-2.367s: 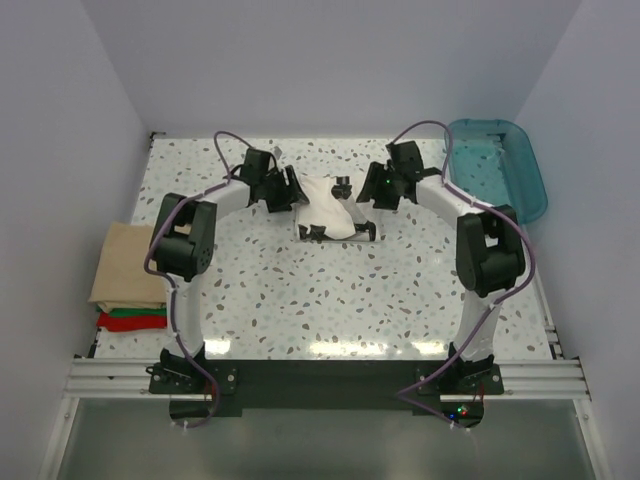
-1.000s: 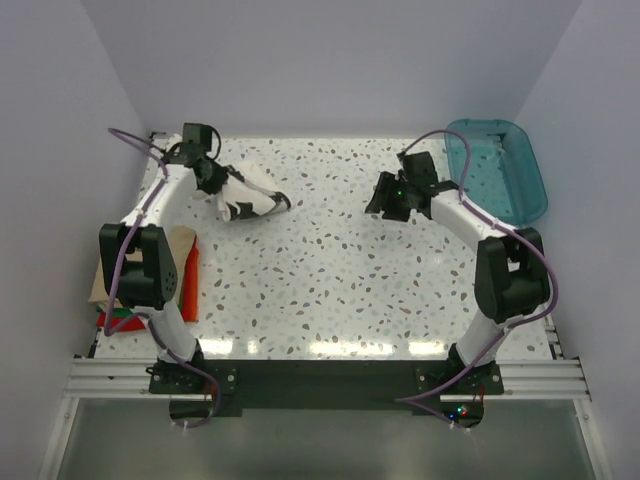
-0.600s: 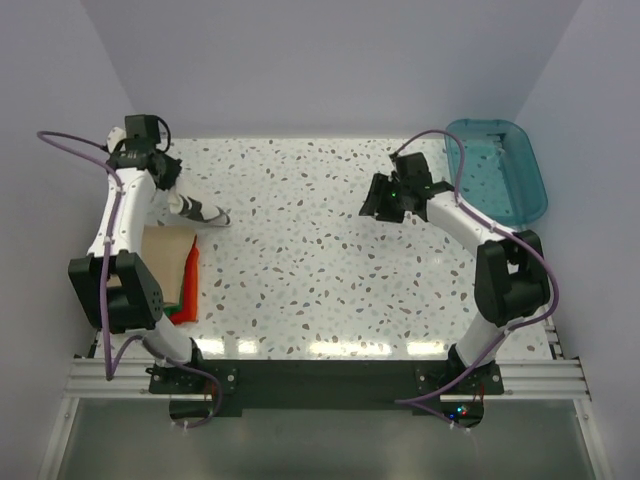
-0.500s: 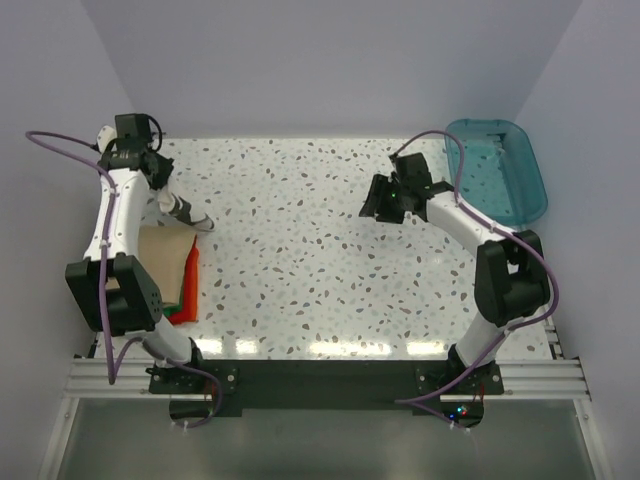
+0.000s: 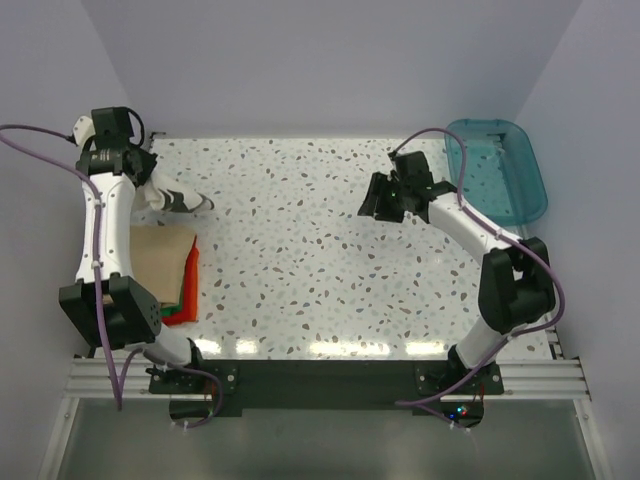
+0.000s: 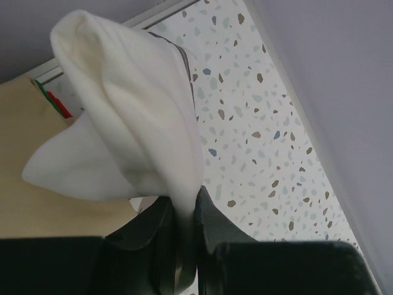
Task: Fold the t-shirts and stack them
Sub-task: Neatly place the folded tshirt to the corner
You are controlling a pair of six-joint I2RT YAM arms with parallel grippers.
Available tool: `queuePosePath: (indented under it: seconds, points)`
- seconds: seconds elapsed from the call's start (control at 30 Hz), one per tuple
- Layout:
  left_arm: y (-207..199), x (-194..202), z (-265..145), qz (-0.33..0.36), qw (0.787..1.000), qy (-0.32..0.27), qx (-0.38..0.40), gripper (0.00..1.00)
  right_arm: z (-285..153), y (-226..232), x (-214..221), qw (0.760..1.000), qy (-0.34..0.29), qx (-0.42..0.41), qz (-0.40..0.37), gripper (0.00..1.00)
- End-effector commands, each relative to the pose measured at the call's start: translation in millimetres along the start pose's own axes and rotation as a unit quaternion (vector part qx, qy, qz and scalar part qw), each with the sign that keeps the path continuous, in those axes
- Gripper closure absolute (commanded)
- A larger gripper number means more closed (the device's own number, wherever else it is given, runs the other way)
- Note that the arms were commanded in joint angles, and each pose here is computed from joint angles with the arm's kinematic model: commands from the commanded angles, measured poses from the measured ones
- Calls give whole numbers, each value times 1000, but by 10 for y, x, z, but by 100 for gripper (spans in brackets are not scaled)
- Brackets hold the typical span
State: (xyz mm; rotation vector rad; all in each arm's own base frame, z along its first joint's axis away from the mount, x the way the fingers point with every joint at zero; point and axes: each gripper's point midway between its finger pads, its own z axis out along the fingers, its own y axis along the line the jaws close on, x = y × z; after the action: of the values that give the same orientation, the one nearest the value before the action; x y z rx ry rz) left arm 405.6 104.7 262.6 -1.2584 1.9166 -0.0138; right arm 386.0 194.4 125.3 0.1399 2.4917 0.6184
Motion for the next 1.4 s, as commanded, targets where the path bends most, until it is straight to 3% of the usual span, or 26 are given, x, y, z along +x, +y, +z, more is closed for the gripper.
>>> queuePosePath:
  seconds: [0.0,0.53,0.83,0.87,0.93,0.97,1.1,1.37]
  points:
    - [-68,-480,-401,-8,997,-71,26,100,-245,167,-224,999,-38,-15,-20,44]
    - [413,-673,-771,6,993,-118,-17,100,-485,364,-85,998,-39,-22,-50,44]
    - [971,-315,-849,21,992,-113,-53,98,-608,423,269,996,-22,-15,-83,44]
    - [1092,-166,-832,23,993,-102,-58,95,-609,414,330,996,-19,-14,-86,44]
    - [1222,-26,-833,13,993,-100,-62,72,-647,454,424,995,-17,-17,-93,44]
    - [1336,97,-845,9,993,-100,-61,67,-632,423,493,995,-11,-12,-96,44]
    - [1521,269,-933,-4,993,-107,-55,22,-672,452,672,994,-5,-14,-108,42]
    - [1457,405,-998,-5,996,-90,-14,16,-683,477,815,994,-4,-19,-111,40]
